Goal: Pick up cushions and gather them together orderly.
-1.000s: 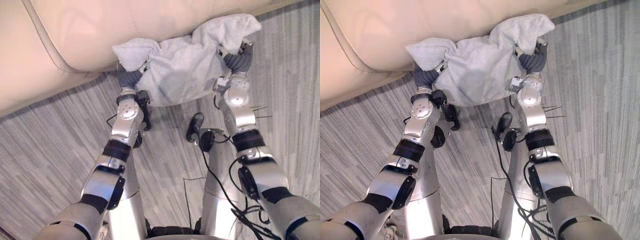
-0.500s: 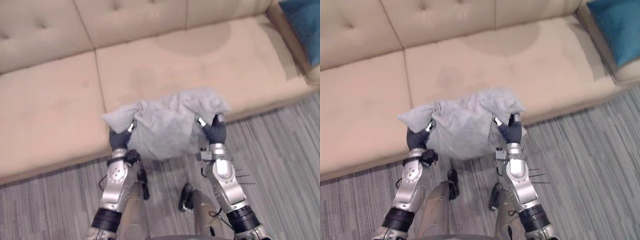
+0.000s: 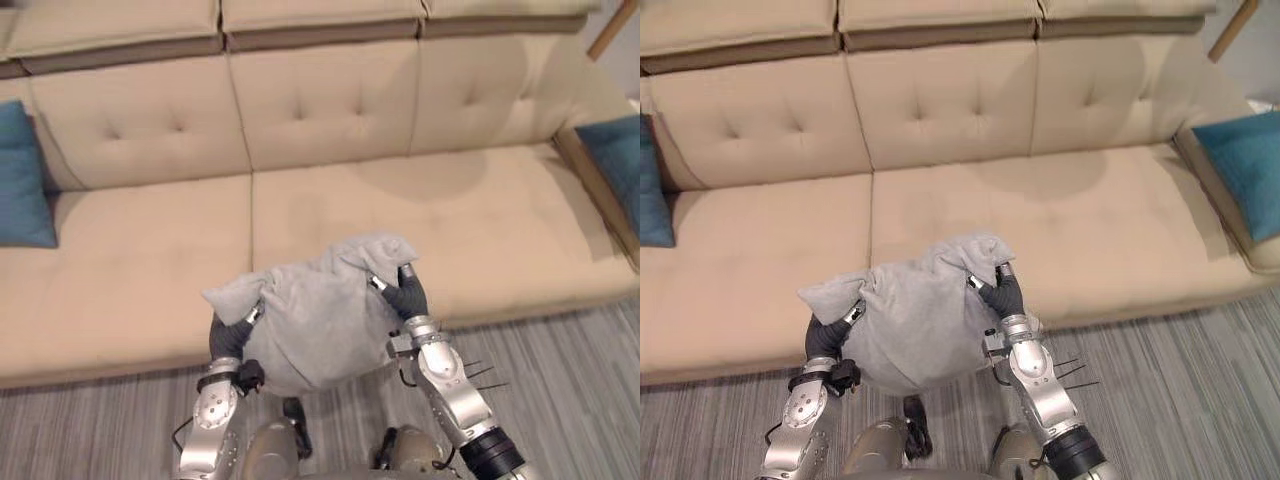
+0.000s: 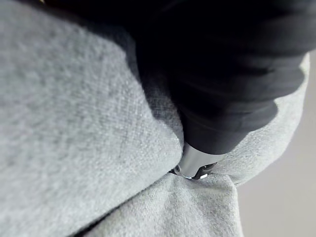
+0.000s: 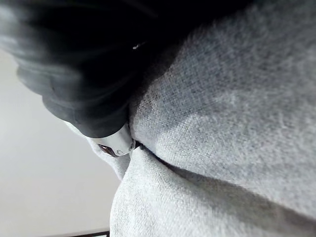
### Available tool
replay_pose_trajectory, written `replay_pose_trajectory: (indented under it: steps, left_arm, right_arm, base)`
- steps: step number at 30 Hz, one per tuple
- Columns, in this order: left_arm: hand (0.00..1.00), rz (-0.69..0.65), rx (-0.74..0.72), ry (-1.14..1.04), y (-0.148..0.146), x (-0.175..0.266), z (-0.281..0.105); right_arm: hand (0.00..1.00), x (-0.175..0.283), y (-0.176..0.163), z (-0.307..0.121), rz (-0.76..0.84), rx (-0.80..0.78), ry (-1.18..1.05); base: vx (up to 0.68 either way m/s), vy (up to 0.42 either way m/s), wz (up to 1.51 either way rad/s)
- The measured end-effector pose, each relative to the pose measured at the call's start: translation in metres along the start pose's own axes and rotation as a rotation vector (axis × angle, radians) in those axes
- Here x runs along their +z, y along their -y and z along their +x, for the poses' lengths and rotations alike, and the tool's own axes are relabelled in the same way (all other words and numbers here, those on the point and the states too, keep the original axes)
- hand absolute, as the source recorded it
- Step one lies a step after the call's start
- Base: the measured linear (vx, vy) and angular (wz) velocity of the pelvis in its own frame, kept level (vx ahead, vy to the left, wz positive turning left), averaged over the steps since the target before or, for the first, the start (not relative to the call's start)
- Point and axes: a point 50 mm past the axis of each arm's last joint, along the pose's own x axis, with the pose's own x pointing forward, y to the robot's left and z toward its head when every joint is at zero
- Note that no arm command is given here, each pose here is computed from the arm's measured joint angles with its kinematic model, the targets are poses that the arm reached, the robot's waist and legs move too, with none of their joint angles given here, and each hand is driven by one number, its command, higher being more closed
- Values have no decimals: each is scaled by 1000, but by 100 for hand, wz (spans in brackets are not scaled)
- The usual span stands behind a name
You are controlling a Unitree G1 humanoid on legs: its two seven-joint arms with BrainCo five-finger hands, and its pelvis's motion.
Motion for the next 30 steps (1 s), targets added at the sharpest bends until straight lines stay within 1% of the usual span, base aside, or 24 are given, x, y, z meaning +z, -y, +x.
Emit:
replay_pose_trajectory:
  steps: [5, 7, 10, 14, 18, 21, 24, 26, 29, 30]
  left_arm:
    - [100, 5, -21, 11, 4, 2, 2]
    - [100, 32, -70, -4, 8, 0, 1]
    - [100, -10, -80, -35, 17, -7, -3]
    - [100, -27, -104, -58, 23, -13, -2]
    - [100, -47, -154, -38, 38, -9, 4]
    - [100, -55, -180, -21, 46, -6, 7]
    - [100, -29, -198, 9, 46, 2, 15]
    - [100, 10, -220, 68, 47, 15, 27]
    - [100, 12, -203, 138, 54, 32, 41]
    - [100, 12, -197, 180, 58, 43, 49]
  right_arm:
    - [100, -2, 7, -2, -40, 8, -15]
    - [100, -12, 13, -15, -35, -17, -62]
    - [100, -18, 22, -24, -52, -35, -98]
    - [100, -18, 30, -27, -56, -61, -105]
    - [100, 7, 40, -22, -55, -99, 10]
    - [100, 12, 45, -21, -60, -121, 36]
    - [100, 14, 42, -18, -24, -143, 53]
    - [100, 26, 39, -5, -21, -135, 107]
    - [100, 43, 36, 13, -15, -155, 181]
    - [100, 54, 33, 25, -13, -161, 226]
  base:
    - [190, -72, 56]
    - [320, -212, 103]
    - [368, -238, 54]
    - [340, -219, 12]
    - [226, -43, -6]
    - [115, 109, -27]
    - [77, 196, -28]
    - [9, 150, -19]
    - [-44, 108, -4]
    - [-74, 82, -3]
